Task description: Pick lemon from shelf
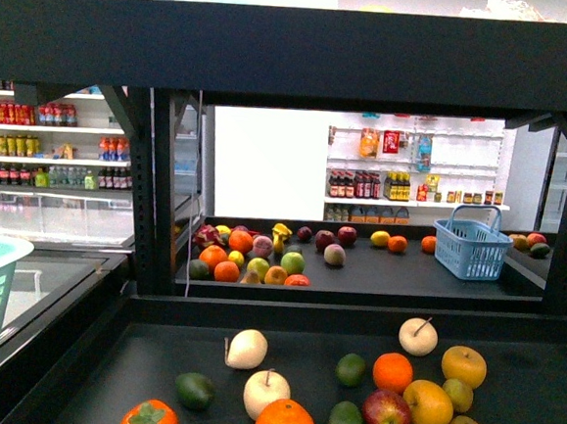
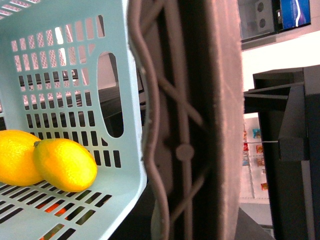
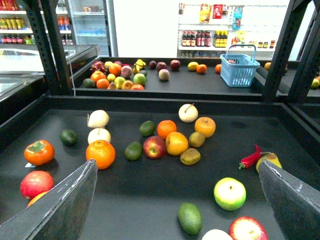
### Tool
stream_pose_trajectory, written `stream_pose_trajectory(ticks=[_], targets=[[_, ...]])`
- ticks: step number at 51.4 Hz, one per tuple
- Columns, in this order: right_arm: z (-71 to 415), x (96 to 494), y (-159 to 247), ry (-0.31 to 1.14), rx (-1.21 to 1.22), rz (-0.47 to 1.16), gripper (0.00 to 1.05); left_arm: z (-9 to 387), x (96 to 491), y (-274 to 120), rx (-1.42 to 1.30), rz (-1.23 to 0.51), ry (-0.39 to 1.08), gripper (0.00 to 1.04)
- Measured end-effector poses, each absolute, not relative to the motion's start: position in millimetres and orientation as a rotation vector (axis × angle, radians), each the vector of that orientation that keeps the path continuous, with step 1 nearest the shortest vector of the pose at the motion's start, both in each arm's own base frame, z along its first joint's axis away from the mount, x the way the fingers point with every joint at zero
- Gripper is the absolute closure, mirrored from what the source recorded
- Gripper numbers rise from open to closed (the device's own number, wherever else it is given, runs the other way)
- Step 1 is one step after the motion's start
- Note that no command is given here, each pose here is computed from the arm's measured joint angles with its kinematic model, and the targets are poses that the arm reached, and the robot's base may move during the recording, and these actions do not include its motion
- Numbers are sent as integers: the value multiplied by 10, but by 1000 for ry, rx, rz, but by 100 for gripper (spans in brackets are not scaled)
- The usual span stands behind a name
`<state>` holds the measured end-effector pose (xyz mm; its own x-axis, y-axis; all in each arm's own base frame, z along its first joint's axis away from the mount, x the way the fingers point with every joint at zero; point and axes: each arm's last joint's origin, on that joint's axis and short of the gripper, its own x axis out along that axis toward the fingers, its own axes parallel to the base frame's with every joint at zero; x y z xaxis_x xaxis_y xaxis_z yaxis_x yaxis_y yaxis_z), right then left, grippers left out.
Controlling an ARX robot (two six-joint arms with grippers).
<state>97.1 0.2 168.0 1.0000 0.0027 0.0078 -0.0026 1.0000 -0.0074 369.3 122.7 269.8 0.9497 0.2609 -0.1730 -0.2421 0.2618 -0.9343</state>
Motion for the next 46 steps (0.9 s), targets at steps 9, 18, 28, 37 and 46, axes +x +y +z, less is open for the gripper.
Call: stream_pose_trajectory(ticks=[9,18,28,37,46], targets=[[1680,971,2,-8,-7,2,8,2681,3735,1365,-1301,347,-65,92],[1680,971,2,-8,-7,3,8,2573,3741,1548,-1344,387,-107,92],[1680,971,2,-8,-7,3,8,2535,3745,1593,-1346,418,-96,83],[1680,971,2,-8,-7,2,8,2459,3753,1630,-1323,432,-64,54],[1680,971,2,-8,-7,2,8,2424,3737,1645,-1298,441,-15,24]])
